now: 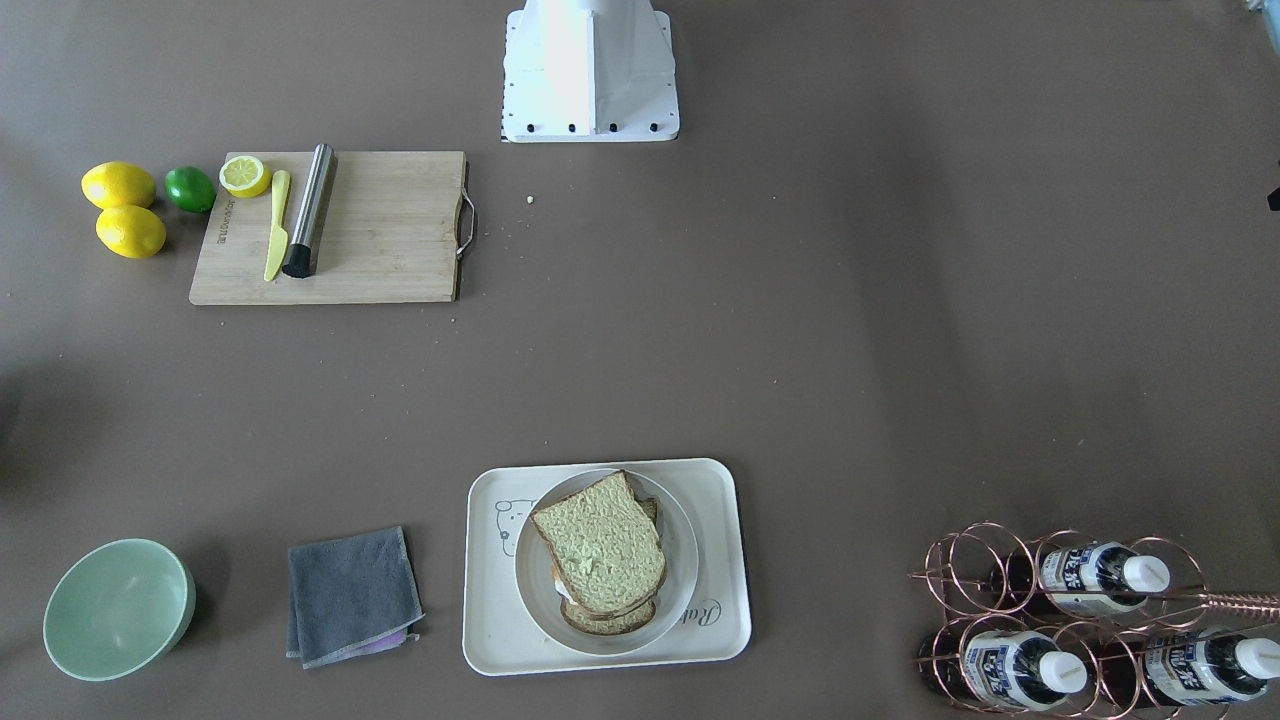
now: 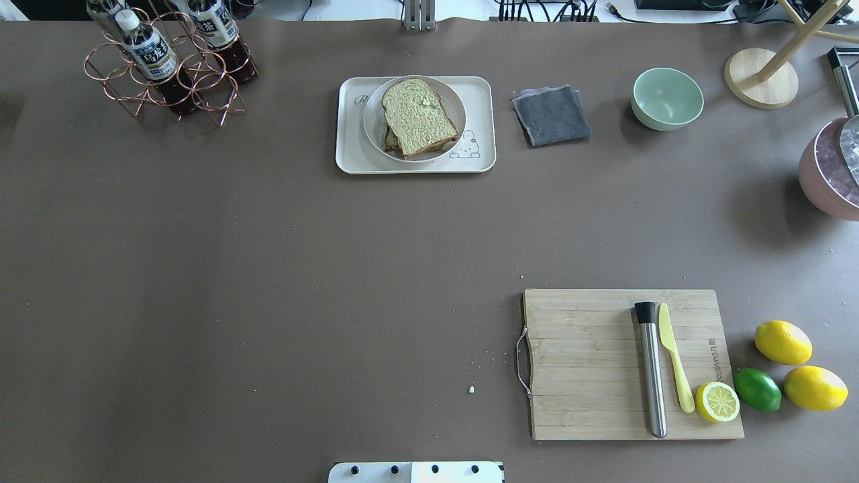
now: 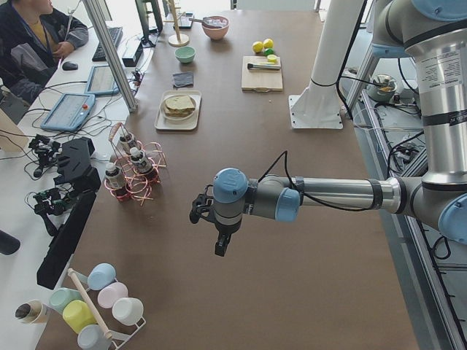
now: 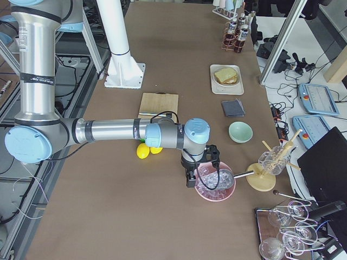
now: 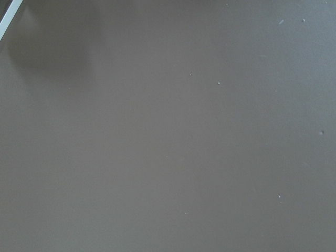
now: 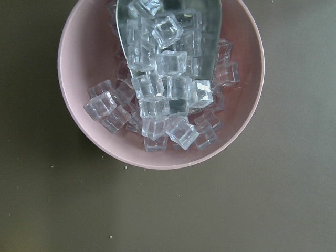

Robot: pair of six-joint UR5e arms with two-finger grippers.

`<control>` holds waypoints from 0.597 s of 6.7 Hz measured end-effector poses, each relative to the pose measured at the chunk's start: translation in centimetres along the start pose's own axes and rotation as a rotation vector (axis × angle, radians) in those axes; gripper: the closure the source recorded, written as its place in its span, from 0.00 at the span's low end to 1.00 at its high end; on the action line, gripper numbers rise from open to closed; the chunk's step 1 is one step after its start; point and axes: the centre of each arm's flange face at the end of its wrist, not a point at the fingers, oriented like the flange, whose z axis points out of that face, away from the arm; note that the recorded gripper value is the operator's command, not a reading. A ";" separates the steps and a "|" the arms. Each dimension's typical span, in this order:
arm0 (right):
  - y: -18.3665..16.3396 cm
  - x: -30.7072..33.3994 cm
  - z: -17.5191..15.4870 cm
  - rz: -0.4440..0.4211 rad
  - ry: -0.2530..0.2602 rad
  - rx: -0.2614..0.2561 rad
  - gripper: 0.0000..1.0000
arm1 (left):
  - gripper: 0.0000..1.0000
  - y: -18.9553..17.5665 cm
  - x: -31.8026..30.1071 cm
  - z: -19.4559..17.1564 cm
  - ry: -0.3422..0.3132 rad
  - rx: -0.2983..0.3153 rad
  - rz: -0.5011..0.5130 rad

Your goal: Make sandwich and place on tray

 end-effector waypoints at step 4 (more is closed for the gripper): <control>-0.1 0.0 0.0 0.000 0.001 0.001 0.00 | 0.03 -0.1 0.4 -0.2 0.013 0.006 0.006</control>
